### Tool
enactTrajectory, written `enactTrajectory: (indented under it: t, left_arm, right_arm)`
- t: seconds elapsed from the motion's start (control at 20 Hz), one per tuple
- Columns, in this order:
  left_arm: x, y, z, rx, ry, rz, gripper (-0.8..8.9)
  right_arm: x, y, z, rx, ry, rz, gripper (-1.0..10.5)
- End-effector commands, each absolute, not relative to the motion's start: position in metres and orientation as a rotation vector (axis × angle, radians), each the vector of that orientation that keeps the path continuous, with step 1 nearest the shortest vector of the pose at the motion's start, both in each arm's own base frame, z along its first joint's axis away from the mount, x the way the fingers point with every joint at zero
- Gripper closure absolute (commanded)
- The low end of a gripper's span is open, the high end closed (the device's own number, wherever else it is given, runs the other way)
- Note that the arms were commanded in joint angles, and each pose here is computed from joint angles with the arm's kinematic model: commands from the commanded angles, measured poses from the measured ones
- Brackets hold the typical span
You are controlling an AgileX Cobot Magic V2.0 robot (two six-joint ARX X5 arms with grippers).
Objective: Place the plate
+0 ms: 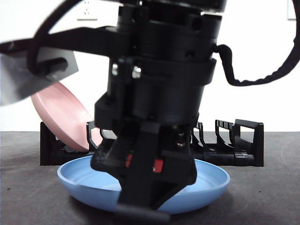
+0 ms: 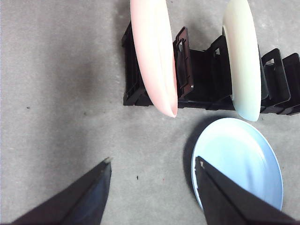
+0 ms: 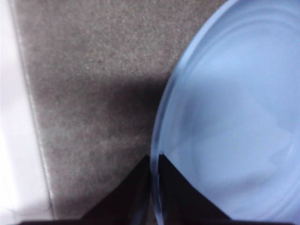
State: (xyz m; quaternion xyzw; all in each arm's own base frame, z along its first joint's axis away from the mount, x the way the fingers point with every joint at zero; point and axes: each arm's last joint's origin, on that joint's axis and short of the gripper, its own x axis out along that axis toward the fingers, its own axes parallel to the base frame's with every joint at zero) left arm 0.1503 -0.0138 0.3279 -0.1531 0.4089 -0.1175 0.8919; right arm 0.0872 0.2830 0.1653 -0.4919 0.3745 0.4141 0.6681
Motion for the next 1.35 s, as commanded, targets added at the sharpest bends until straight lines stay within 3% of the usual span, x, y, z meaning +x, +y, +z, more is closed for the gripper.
enactTrajectory:
  t: [0.05, 0.2, 0.25, 0.4, 0.55, 0.65, 1.05, 1.25, 1.35]
  left_arm:
    - [0.152, -0.014, 0.334, -0.314, 0.830, -0.256, 5.31]
    - [0.152, -0.014, 0.334, -0.314, 0.830, -0.256, 5.31]
    - [0.152, -0.014, 0.334, -0.314, 0.830, -0.256, 5.31]
    - [0.152, -0.014, 0.334, -0.315, 0.830, -0.255, 5.31]
    - [0.152, -0.014, 0.334, -0.314, 0.828, -0.256, 5.32]
    - [0.153, -0.014, 0.335, -0.315, 0.812, -0.257, 5.34]
    - [0.167, -0.018, 0.334, -0.372, 0.798, -0.253, 5.34]
    - [0.182, -0.026, 0.329, -0.375, 0.834, -0.276, 5.34]
    - [0.193, -0.030, 0.331, -0.367, 0.844, -0.289, 5.34]
  right_arm:
    - [0.087, 0.286, 0.161, -1.117, 0.857, 0.927, 9.1]
    - [0.087, 0.286, 0.161, -1.115, 0.864, 0.922, 6.7]
    - [0.086, 0.286, 0.162, -1.107, 0.876, 0.916, 6.4]
    - [0.081, 0.290, 0.186, -1.027, 0.916, 0.981, 6.4]
    - [0.081, 0.292, 0.239, -0.801, 0.811, 1.106, 6.4]
    - [0.091, 0.277, 0.271, -0.629, 0.728, 1.093, 6.4]
    - [0.151, 0.165, 0.329, -0.094, 0.847, 0.766, 6.4]
    - [0.169, 0.123, 0.326, -0.030, 0.932, 0.544, 6.4]
    - [0.175, 0.109, 0.324, -0.034, 0.956, 0.486, 6.4]
